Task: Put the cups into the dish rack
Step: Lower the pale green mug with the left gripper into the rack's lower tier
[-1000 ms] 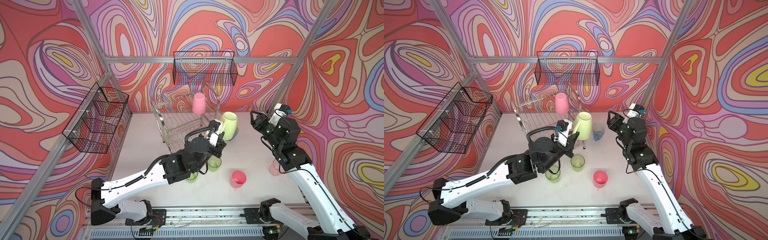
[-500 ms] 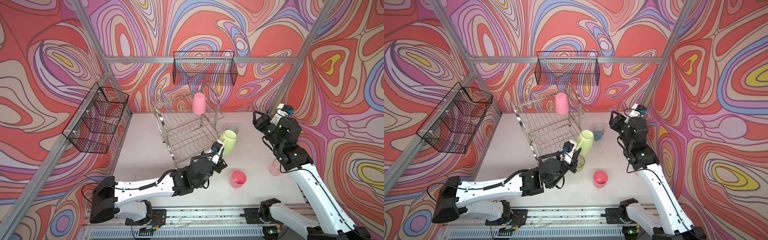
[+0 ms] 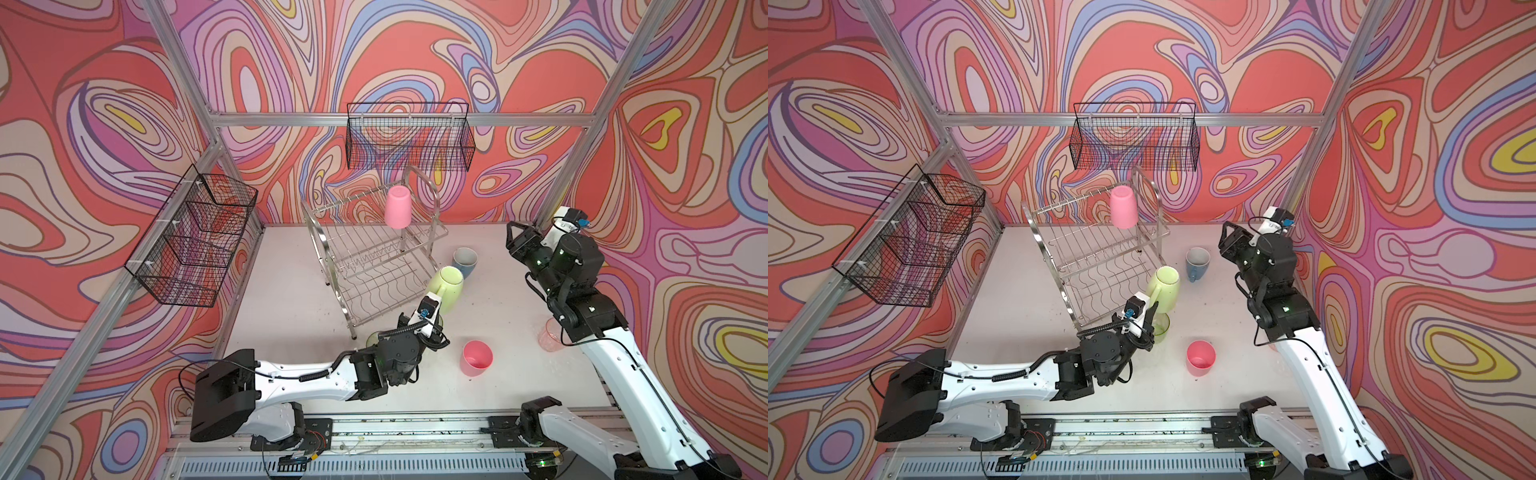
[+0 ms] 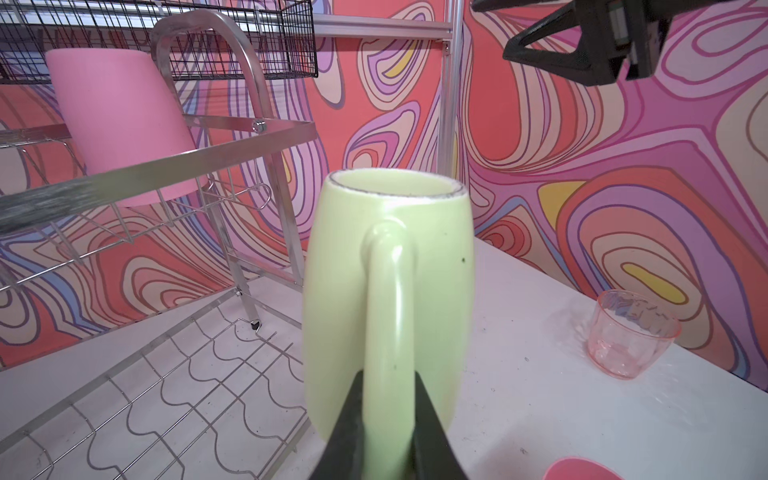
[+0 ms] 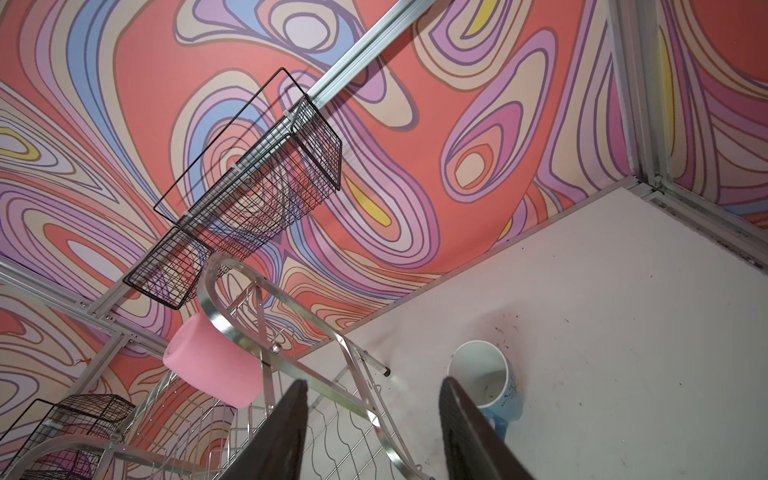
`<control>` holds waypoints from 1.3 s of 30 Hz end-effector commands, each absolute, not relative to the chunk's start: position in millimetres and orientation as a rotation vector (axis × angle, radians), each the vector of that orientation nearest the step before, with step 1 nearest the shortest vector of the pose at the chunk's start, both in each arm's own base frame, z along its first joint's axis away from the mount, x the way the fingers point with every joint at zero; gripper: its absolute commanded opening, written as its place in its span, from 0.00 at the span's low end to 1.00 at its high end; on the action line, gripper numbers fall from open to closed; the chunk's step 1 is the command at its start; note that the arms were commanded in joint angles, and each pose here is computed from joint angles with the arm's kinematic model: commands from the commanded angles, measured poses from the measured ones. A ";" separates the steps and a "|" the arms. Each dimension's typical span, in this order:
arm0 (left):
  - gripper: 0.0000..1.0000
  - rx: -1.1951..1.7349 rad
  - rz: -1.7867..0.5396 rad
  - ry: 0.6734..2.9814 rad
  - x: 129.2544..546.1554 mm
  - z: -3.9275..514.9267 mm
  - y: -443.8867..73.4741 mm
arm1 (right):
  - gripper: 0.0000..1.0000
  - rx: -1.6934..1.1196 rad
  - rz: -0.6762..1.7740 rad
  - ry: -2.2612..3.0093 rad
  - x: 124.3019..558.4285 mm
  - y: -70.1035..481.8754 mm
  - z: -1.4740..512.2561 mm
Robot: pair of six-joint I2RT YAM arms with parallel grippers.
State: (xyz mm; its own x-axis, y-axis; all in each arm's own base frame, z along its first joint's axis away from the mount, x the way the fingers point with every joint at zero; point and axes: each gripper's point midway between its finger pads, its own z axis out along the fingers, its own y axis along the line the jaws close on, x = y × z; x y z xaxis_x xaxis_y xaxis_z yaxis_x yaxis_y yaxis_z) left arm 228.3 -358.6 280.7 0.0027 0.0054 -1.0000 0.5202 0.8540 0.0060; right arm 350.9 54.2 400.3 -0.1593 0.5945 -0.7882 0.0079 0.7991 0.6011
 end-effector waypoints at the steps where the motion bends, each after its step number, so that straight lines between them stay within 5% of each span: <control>1: 0.02 0.298 -0.478 1.439 232.7 311.5 -350.1 | 0.53 0.466 0.540 1.664 352.9 53.6 404.4; 39: 0.02 0.124 -0.258 1.572 337.2 228.2 -293.1 | 0.52 0.420 0.532 1.701 362.9 60.9 387.5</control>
